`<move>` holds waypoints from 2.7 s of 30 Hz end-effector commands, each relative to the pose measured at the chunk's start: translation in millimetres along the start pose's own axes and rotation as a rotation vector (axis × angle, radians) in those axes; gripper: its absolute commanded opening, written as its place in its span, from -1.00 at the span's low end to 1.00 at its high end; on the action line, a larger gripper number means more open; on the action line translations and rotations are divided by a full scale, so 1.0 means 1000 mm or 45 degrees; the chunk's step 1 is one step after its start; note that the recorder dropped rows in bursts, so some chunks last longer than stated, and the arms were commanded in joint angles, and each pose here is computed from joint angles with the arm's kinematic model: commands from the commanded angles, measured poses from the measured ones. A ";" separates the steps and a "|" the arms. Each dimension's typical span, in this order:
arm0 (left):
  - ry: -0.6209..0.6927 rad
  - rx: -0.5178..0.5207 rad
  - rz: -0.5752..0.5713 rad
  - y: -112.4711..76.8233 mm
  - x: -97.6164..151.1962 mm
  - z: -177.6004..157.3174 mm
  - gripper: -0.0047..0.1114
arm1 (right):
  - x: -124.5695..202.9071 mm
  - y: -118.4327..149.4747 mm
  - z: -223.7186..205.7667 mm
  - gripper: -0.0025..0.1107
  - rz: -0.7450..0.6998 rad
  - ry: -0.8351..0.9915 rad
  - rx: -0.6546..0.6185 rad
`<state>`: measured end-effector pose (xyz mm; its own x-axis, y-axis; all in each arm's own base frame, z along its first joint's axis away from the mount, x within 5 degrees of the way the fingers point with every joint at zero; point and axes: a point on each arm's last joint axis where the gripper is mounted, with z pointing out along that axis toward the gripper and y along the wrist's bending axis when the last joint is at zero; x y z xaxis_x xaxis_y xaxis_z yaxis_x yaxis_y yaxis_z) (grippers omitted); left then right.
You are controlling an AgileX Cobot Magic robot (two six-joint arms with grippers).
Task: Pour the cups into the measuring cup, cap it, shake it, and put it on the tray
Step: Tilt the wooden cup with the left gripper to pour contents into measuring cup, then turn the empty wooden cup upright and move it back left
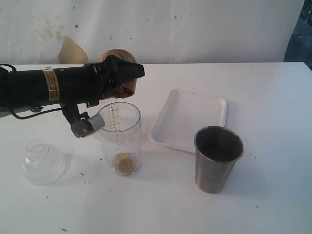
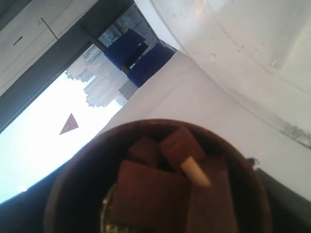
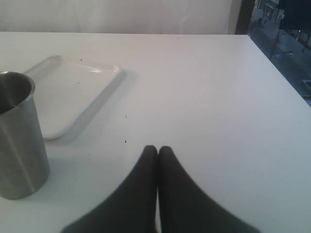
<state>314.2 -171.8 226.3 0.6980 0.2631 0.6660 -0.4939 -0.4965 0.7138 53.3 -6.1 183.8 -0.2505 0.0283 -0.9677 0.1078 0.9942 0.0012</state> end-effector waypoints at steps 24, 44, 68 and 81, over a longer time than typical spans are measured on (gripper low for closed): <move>0.023 -0.028 0.034 0.005 0.004 0.000 -0.92 | 0.001 0.000 0.000 -0.96 0.001 0.001 0.006; 0.787 -0.793 -2.366 -0.003 0.066 -0.029 -0.92 | 0.001 0.000 0.000 -0.96 0.001 0.001 0.006; 1.438 -0.563 -3.086 -0.098 0.018 -0.102 -0.92 | 0.001 0.000 0.000 -0.96 0.001 0.001 0.006; 1.476 -0.348 -3.155 -0.151 -0.022 -0.078 -0.92 | 0.001 0.000 0.000 -0.96 0.001 0.001 0.006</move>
<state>330.1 -38.6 119.6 -0.4630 -0.0288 -0.8859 0.0714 0.9950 -0.0697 53.3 -6.1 183.8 -0.2505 0.0283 -0.9677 0.1078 0.9942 0.0012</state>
